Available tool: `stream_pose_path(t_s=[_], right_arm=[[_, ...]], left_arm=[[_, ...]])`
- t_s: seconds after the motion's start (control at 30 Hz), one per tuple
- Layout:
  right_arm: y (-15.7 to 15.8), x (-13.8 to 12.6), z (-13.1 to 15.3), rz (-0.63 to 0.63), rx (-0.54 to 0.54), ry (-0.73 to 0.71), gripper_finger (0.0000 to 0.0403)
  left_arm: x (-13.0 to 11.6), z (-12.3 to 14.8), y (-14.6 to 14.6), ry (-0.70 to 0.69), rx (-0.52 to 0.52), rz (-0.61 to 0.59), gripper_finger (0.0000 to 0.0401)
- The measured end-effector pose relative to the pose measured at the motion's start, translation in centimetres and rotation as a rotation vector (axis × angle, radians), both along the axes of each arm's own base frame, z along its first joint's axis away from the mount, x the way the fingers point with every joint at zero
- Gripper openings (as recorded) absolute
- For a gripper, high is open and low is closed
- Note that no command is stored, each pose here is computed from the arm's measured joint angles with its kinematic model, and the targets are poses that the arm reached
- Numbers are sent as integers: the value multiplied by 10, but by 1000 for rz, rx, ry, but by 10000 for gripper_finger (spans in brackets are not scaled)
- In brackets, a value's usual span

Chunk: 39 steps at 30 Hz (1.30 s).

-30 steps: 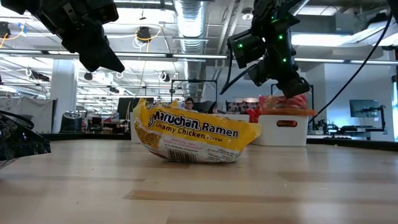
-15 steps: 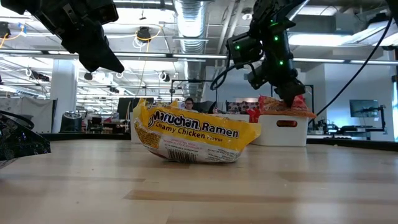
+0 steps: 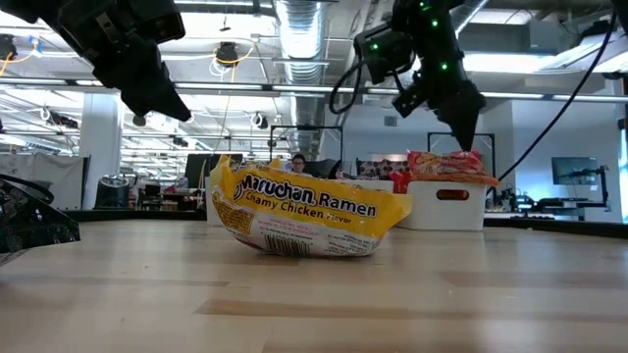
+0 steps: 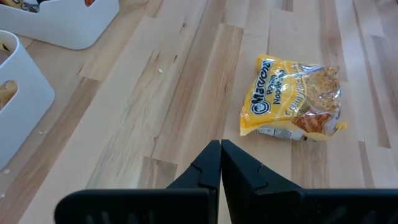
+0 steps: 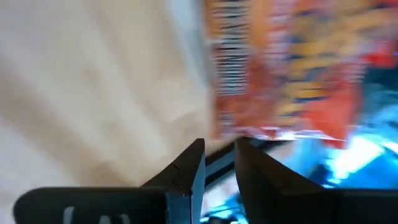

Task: Sort Maruchan noodles
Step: Put the orange noodle pack into the right white bin

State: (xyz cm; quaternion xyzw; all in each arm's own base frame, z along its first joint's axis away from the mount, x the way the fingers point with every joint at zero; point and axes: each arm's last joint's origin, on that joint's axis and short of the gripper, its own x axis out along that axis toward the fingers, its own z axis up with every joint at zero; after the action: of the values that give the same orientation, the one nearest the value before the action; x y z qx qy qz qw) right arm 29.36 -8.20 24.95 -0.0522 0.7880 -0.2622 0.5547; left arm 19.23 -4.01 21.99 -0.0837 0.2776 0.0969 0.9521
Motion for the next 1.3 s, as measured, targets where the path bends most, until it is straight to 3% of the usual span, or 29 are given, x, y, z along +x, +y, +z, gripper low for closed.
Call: stream_pose_path(t_s=[0.23,0.7,1.1,1.3], right_arm=[[-13,-10,-7,-65,113,6,111],[-57,-24,-12,-223,120,-71,91],[-66,-11,-15,-226,79,-238,74],[-77,-8,-27,-234,36,-199,74]], left_arm=[[0,0,0,0,3,-1,0],[0,0,0,1,5,-2,0],[-1,-2,0,21,11,-3,0],[-2,-3,1,41,16,-3,0]])
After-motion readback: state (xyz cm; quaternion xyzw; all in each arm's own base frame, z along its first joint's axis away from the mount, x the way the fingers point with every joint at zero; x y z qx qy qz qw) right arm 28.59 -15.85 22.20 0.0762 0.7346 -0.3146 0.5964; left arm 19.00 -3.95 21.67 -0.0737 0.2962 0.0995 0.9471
